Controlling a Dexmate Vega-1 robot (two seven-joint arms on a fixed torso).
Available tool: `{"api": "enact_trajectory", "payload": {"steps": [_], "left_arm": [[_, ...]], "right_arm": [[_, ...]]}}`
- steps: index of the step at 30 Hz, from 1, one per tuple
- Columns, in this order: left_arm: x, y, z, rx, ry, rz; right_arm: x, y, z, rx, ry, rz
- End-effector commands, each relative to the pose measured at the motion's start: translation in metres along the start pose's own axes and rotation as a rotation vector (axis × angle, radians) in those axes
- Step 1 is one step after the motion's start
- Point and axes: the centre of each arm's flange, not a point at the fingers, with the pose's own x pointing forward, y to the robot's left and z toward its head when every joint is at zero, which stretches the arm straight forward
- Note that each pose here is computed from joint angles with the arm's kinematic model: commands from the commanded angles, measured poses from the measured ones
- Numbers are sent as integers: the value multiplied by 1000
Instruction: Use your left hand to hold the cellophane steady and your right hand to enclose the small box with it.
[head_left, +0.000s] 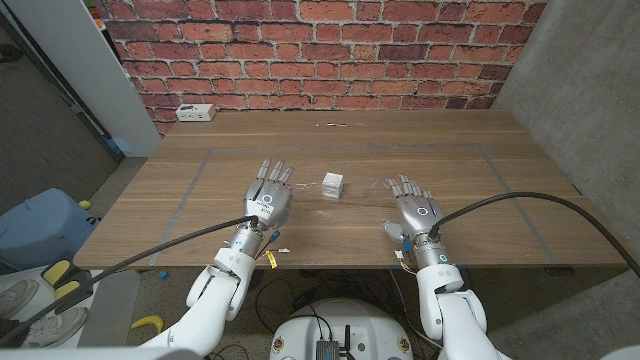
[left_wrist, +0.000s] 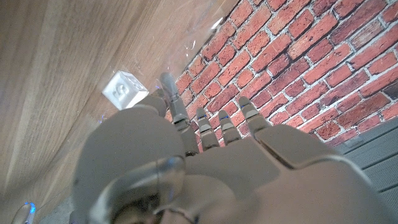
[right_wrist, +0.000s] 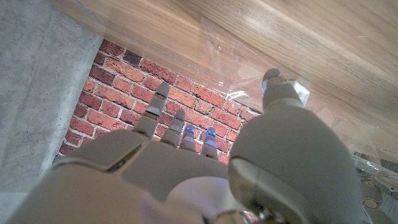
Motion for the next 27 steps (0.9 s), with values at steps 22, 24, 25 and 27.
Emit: {"api": "enact_trajectory", "payload": {"steps": [22,24,25,27], "left_arm": [[44,-2,-44,-237,77,51],[50,-1,-46,-261,84,54],[53,-1,-47,-273,85,55],[59,-1,-48,-287,90,57]], "right_arm": [[9,-3,14,55,-138,-234],[8,-3,14,66,-140,-243],[7,-3,14,71,-140,-247],[6,-2,13,83,-146,-256]]}}
